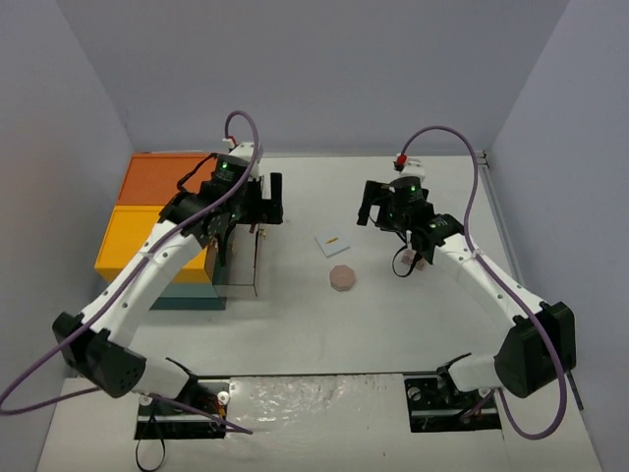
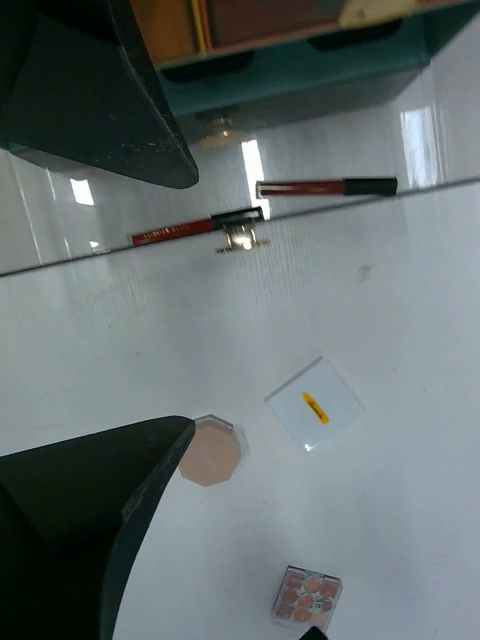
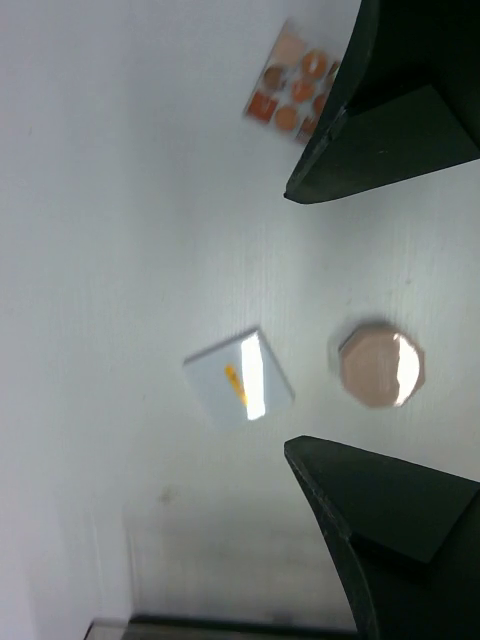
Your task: Organize the makeup
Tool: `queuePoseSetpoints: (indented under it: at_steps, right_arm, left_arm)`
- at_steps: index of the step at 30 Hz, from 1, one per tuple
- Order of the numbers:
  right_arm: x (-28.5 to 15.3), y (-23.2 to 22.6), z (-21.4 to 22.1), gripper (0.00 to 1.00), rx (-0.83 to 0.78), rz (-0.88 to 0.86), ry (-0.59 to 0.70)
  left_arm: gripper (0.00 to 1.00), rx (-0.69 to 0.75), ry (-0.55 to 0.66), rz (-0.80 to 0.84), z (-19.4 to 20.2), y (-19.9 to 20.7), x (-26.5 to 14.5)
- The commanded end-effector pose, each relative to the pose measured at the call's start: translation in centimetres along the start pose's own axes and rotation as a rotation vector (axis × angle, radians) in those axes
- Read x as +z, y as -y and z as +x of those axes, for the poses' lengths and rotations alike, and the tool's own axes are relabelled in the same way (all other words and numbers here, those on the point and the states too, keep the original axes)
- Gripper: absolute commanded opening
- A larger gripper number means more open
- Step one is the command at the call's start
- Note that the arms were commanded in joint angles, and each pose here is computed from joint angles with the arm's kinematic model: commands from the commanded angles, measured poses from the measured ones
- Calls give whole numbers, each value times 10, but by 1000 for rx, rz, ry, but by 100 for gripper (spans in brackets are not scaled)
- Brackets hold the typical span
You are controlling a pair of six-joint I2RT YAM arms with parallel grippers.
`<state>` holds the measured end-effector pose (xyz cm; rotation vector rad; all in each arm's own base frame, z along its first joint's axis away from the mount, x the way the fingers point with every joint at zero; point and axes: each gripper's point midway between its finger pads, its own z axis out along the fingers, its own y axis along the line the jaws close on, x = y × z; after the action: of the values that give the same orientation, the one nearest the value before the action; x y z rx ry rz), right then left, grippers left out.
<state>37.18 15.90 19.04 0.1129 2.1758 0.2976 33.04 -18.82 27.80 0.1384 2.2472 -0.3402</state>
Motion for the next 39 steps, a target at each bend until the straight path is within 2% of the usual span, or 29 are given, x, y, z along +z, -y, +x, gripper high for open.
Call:
queuePoseSetpoints:
  at_steps: [1,5,8,12,20,28,34,39]
  right_arm:
    - [-27,38,-2,100,-15,83,51]
    - [-35,48,13,100,-19,92,29]
    - [-38,50,22,100,-19,82,10]
    - [-37,52,29,100,-28,84,-7]
    - [-29,53,37,100,-46,79,-42]
    - [-22,49,46,100,-51,57,-71]
    - [-24,46,44,100,-53,37,-67]
    - [-26,46,44,100,-53,34,-64]
  left_arm:
    - [97,-5,76,120,-33,53,24]
    - [97,13,-4,62,-16,55,69]
    - [97,21,-37,-48,-6,36,92]
    - [97,44,-138,-175,22,9,114]
    - [97,29,-196,-454,47,-69,97]
    - [97,-16,-208,-562,54,-121,75]
    - [97,-8,-165,-441,38,-101,78]
    - [97,77,-129,-312,29,-54,85]
